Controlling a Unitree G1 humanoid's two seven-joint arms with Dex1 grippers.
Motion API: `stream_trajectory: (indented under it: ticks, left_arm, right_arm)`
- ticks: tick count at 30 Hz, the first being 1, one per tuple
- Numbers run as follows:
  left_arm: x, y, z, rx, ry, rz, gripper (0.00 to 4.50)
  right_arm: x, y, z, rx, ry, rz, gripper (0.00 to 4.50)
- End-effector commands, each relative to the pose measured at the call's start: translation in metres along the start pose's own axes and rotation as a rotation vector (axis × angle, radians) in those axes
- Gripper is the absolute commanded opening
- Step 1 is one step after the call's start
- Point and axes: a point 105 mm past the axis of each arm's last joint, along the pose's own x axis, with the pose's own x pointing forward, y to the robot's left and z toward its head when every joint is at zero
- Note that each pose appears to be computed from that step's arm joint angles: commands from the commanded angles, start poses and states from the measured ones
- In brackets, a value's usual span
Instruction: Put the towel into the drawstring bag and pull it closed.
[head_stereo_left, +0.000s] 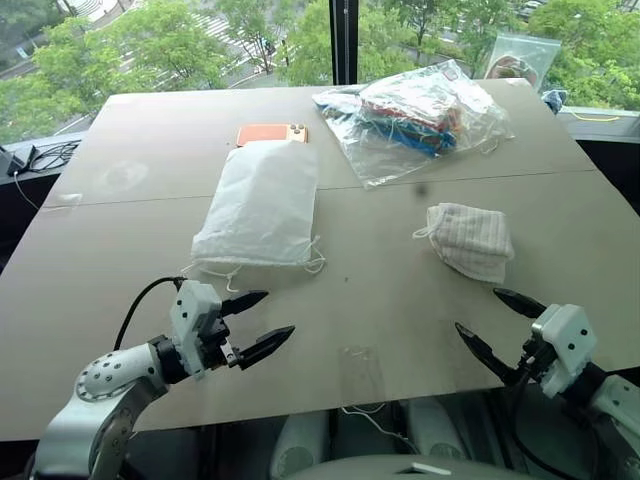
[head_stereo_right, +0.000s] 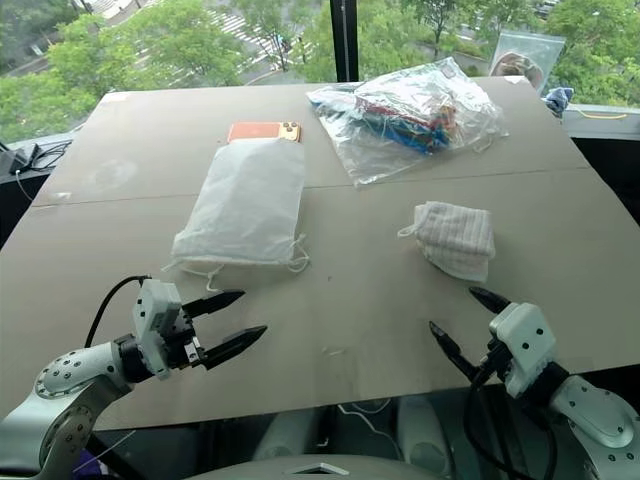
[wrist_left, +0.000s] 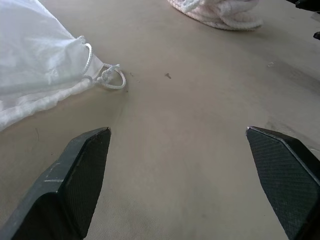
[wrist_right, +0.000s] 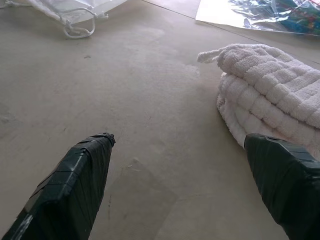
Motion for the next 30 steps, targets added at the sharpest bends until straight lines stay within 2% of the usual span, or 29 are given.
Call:
stream_trajectory:
  ticks: [1,3,6,10,15,20,24,27,30]
  left_arm:
    - [-0.001,0.02,0.023,0.1,-0.095,0.173,4.47]
    - [-0.008,0.05,0.038,0.228,-0.131,0.382,4.47]
    - [-0.014,0.071,0.045,0.421,-0.104,0.531,4.47]
    - [-0.017,0.076,0.037,0.693,0.02,0.566,4.47]
    - [-0.015,0.078,0.029,0.95,0.105,0.549,4.47]
    - [-0.005,0.092,0.026,1.083,0.146,0.523,4.47]
    - [0.011,0.102,0.032,1.187,0.127,0.518,4.47]
    - [0.024,0.107,0.037,1.2,0.103,0.501,4.47]
    - [0.036,0.107,0.041,1.168,0.081,0.446,3.7]
  right_arm:
    - [0.003,0.007,0.024,-0.073,-0.115,0.072,4.5]
    - [0.009,0.025,0.044,-0.139,-0.208,0.208,4.5]
    - [0.01,0.045,0.05,-0.172,-0.233,0.346,4.5]
    - [0.007,0.061,0.049,-0.162,-0.237,0.432,4.5]
    - [0.007,0.065,0.045,-0.142,-0.228,0.431,4.5]
    - [0.009,0.064,0.041,-0.143,-0.213,0.416,4.5]
    - [0.011,0.062,0.041,-0.15,-0.217,0.397,4.5]
    - [0.013,0.06,0.042,-0.149,-0.224,0.376,4.5]
    - [0.015,0.057,0.045,-0.145,-0.235,0.338,4.5]
